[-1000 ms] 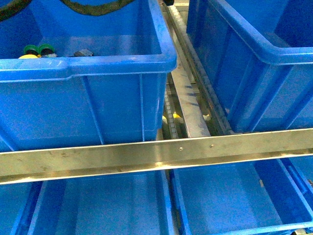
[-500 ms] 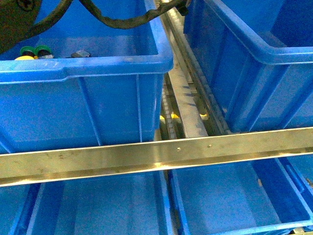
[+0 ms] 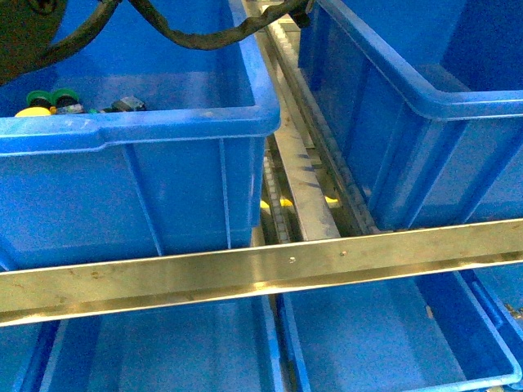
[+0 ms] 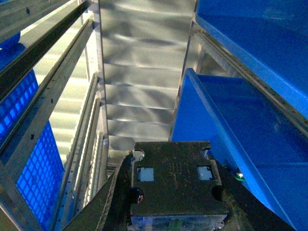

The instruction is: Pick red and yellow buttons and place in box

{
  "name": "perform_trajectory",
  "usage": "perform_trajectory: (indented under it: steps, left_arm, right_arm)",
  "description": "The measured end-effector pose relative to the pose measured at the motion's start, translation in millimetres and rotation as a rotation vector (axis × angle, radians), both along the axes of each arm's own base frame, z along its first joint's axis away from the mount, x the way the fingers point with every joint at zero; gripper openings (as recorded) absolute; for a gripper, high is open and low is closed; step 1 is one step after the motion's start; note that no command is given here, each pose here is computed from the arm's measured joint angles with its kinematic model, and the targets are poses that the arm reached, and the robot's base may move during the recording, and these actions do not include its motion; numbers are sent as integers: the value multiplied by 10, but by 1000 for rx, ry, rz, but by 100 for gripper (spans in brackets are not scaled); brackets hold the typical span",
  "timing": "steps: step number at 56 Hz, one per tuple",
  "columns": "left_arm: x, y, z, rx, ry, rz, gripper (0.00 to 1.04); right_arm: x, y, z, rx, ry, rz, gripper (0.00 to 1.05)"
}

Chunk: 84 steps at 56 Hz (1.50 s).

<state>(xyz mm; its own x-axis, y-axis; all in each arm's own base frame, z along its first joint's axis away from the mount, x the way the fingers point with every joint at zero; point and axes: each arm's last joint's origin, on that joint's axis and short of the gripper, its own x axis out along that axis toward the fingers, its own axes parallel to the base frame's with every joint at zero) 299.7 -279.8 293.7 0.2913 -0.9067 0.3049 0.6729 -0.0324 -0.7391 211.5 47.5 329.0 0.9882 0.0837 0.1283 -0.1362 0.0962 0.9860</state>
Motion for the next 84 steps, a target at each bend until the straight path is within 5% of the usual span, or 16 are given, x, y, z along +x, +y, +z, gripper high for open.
perform_trajectory:
  steps: [21,38,49,62,67,72,76,84]
  left_arm:
    - [-46,514,398,-103,-101,130,98]
    - [-666,1371,969,-131,-268,252,97]
    - [-1245,1984,1039,-32,-329,372,97]
    - [-1987,2604,652,175,-345,517,97]
    - [-2061,2817,307,249,-267,687,97]
    - [-2014,2795,-124,420,-114,1031,80]
    - [-2010,2781,-508,655,-148,1191,67]
    - [-2030,2806,-993,859,-248,1322,44]
  right_arm:
    - [119,-110,-209,-70,38,-83,33]
    - [269,-145,-379,-169,81,-147,33]
    - [283,-70,-369,-231,81,-164,33]
    - [270,61,-322,-305,70,-188,33]
    - [264,126,-301,-339,68,-203,33]
    - [260,179,-290,-365,69,-212,33]
    - [260,193,-297,-382,76,-231,33]
    - [242,244,-296,-402,76,-232,33]
